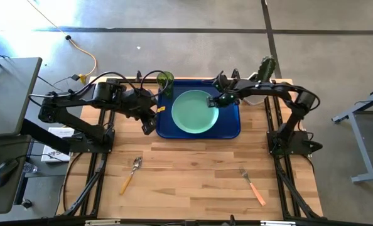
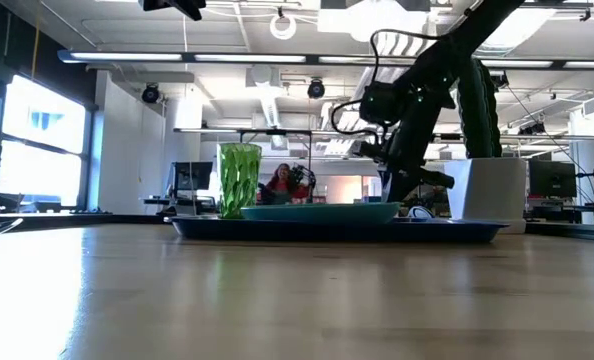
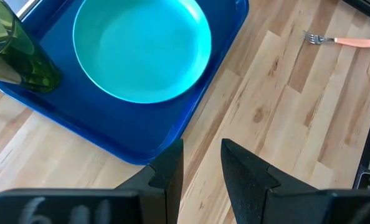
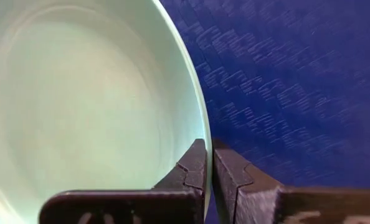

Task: Pick and place plate/cup/fork/spoon on tray
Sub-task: Put the green plate on the blue serving tray, then put the yellow spoon on the blue serving tray

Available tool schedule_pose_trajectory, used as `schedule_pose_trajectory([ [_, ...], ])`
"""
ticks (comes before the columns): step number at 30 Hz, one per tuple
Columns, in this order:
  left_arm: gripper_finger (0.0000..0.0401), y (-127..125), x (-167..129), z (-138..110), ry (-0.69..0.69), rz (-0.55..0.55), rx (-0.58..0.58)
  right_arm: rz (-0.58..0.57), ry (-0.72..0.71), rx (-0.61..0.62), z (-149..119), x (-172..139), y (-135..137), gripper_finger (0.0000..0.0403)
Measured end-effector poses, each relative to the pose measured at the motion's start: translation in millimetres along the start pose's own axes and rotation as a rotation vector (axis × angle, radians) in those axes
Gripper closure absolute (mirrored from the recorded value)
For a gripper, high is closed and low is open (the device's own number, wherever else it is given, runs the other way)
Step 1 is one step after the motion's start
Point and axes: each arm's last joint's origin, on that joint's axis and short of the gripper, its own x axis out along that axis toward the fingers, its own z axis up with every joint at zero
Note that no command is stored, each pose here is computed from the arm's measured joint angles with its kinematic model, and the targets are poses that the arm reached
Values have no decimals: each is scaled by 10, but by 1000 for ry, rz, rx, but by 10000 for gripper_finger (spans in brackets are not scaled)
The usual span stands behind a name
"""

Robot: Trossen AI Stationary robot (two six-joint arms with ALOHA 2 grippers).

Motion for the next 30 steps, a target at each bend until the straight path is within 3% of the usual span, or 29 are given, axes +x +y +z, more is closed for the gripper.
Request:
schedule_pose_trajectory([
  [17, 302, 0, 0, -1, 1, -1, 0, -21, 5, -5, 4, 71, -16, 399],
  [30, 302, 0, 0, 0, 1, -1, 0, -24, 4, -5, 3, 71, -18, 324],
])
